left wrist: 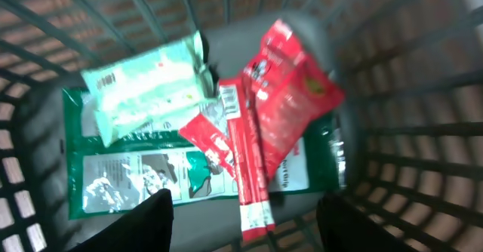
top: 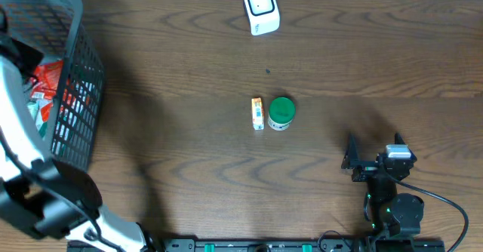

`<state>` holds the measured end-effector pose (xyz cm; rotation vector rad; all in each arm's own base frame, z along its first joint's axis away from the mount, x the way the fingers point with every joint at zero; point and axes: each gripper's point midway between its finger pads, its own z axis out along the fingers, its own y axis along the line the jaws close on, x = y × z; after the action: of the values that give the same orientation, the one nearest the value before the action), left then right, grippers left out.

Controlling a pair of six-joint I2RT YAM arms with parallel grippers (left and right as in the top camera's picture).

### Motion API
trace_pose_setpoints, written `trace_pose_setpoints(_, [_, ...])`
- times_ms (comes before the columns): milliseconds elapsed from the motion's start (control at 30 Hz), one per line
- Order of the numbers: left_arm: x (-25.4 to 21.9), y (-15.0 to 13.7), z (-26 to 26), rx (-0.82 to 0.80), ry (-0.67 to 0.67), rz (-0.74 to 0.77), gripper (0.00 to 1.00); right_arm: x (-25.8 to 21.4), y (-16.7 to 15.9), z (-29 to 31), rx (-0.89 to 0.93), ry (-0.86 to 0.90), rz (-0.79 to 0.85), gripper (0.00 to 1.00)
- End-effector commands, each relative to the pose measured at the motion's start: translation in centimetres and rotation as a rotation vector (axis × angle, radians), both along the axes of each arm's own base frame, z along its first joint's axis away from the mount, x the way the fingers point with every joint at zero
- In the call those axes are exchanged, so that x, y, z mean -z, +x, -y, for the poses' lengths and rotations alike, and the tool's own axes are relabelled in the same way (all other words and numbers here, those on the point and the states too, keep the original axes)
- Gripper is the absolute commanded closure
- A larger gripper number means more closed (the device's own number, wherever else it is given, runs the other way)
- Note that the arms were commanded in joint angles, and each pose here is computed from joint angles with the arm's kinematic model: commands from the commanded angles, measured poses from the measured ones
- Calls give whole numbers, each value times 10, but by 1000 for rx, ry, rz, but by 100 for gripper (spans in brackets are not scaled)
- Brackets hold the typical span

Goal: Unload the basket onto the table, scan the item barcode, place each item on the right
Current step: 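Grasp the red snack stick pack in the basket with the left gripper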

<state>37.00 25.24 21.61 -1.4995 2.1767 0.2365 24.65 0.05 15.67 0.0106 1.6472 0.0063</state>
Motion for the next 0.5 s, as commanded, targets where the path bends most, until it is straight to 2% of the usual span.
trace_pose_setpoints(0, [34,2,1,-8,-56,-70,38,1,0,-1,-5,10,-4,1])
trace_pose_setpoints(467, [112,11,10,-12,-214,-183,38,1,0,-1,-5,10,-4,1])
